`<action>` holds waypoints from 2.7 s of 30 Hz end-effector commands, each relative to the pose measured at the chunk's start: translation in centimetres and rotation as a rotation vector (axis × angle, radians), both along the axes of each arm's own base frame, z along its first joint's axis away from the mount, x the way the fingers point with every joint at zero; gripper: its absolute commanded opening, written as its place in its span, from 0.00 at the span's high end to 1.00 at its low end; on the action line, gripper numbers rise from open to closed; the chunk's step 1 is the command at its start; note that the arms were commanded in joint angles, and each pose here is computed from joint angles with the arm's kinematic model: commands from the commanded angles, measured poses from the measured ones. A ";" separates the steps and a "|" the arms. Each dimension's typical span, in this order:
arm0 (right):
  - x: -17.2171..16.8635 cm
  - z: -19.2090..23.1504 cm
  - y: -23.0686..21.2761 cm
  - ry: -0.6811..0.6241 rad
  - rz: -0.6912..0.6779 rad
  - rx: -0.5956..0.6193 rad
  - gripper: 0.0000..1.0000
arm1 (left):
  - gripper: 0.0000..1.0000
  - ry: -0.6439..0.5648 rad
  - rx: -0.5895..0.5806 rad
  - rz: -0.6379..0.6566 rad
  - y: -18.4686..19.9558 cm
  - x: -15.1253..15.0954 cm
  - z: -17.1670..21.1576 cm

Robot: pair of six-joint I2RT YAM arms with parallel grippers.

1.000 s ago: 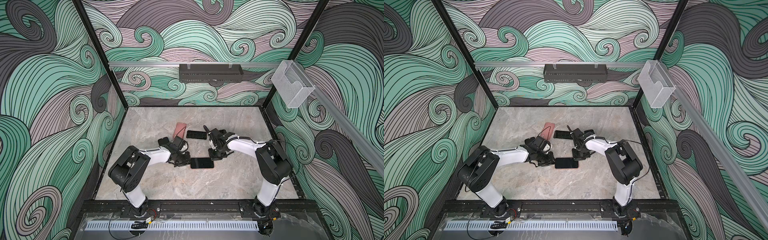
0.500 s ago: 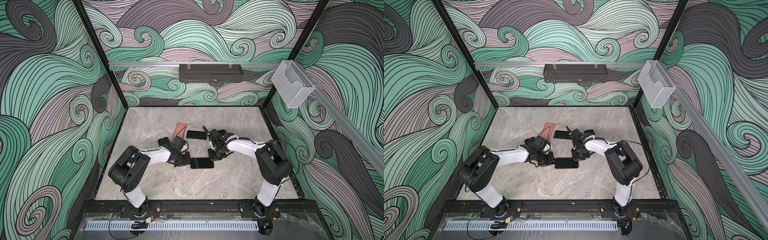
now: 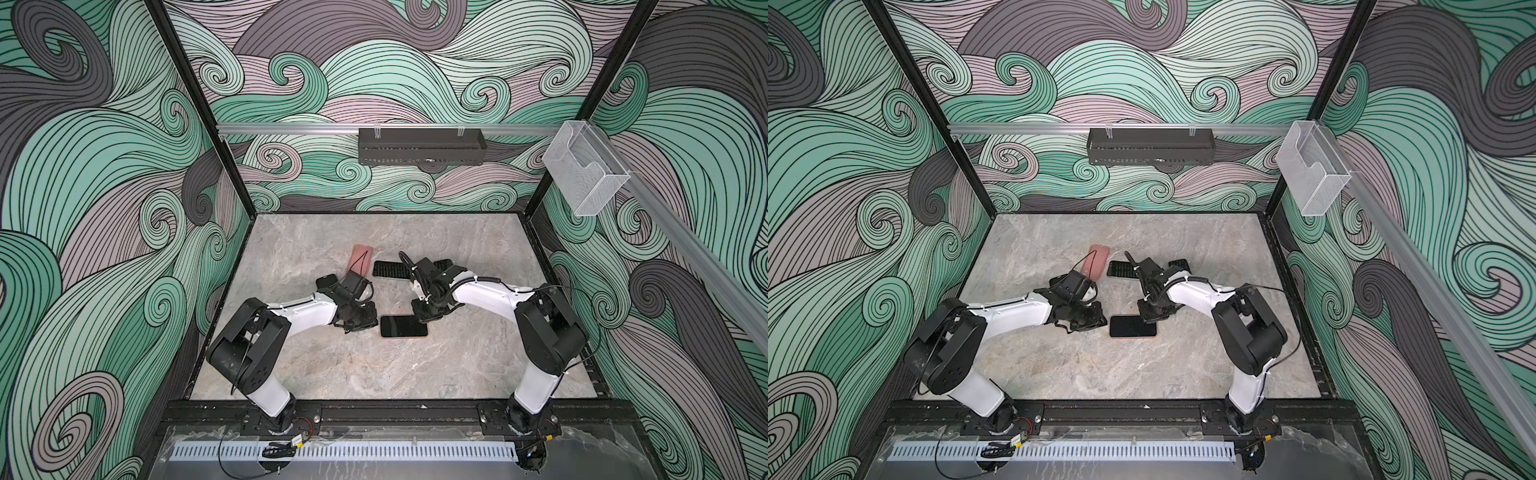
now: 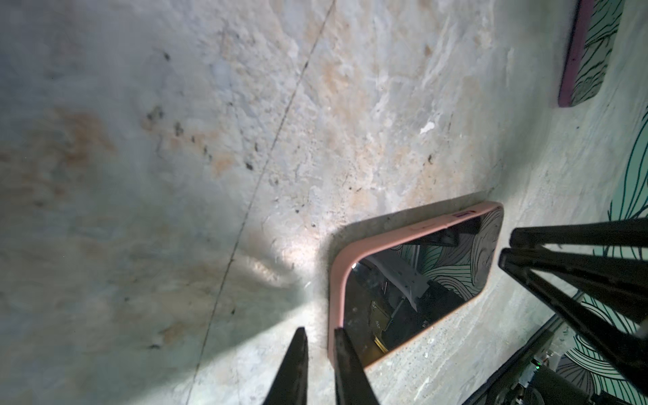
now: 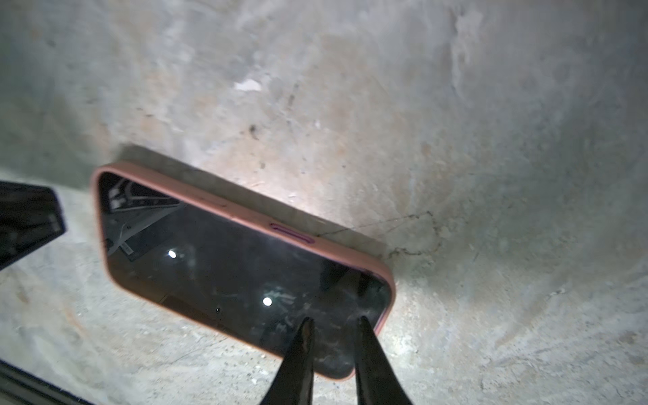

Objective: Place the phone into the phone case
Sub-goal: 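Open and raise the right gripper off the phone while the left draws back, then grasp and lift the pink-cased phone with the right gripper while the left retracts, then carry the cased phone farther from the robot and lower it with the right gripper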

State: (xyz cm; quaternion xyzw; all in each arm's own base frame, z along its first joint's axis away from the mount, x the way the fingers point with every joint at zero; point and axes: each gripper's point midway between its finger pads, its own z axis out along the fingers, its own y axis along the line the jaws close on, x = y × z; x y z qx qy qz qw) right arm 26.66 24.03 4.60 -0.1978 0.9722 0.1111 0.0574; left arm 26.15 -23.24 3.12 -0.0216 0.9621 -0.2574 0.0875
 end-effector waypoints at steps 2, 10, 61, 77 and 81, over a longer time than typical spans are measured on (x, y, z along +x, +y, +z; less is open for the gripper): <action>0.3 4.2 1.2 -0.064 0.103 0.077 0.71 | 0.81 -0.014 0.027 0.012 1.3 -0.2 0.6; 0.3 4.2 0.2 -0.071 0.274 -0.017 0.45 | 0.74 -0.037 0.036 0.035 2.8 -0.3 1.7; -0.4 -5.4 1.9 -0.085 0.976 -0.346 0.16 | 0.09 -0.344 0.116 0.270 12.1 -4.5 9.7; -0.4 -5.8 2.0 -0.049 0.430 -0.300 0.52 | 0.09 -0.360 0.110 0.267 11.9 -4.1 10.1; -0.1 -5.5 1.9 -0.051 0.334 -0.286 0.64 | 0.09 -0.364 0.108 0.266 11.8 -3.9 10.2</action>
